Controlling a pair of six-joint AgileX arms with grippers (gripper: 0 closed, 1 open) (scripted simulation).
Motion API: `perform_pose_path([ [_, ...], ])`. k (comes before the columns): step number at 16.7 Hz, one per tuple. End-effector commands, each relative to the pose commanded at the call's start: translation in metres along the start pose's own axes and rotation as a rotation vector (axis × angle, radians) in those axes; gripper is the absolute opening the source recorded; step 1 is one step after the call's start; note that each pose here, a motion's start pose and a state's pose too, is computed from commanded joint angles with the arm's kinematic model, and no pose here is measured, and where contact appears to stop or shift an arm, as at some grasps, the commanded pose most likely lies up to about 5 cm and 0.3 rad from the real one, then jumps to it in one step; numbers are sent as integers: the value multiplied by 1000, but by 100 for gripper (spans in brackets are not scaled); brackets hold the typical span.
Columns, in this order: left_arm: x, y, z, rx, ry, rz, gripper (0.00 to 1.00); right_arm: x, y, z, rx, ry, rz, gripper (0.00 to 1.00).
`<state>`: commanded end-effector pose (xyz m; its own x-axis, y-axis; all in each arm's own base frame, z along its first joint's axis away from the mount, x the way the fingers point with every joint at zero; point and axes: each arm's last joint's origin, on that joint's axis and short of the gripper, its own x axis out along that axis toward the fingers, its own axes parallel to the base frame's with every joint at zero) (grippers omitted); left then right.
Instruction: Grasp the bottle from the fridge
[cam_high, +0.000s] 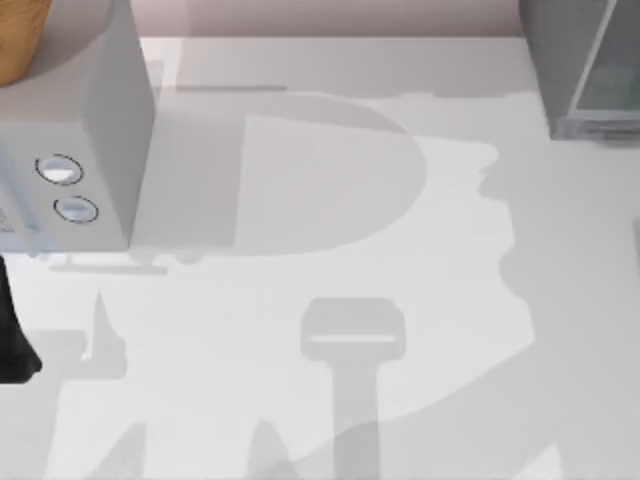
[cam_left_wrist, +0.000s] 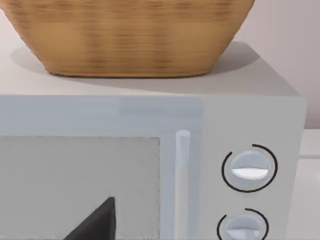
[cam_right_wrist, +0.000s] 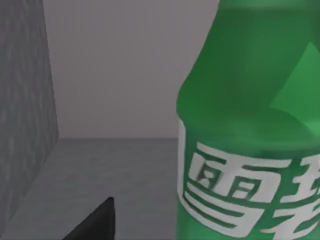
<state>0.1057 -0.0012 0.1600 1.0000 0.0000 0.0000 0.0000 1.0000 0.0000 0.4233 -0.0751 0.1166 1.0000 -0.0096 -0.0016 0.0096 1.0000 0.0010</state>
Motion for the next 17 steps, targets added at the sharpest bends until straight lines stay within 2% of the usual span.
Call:
perform_pose_path([
  [4, 0, 0, 0, 0, 0, 0, 100, 31, 1, 2, -1, -5, 0, 100],
  [9, 0, 0, 0, 0, 0, 0, 100, 35, 2, 2, 0, -1, 0, 100],
  [17, 0, 0, 0, 0, 0, 0, 100, 35, 2, 2, 0, -1, 0, 40],
])
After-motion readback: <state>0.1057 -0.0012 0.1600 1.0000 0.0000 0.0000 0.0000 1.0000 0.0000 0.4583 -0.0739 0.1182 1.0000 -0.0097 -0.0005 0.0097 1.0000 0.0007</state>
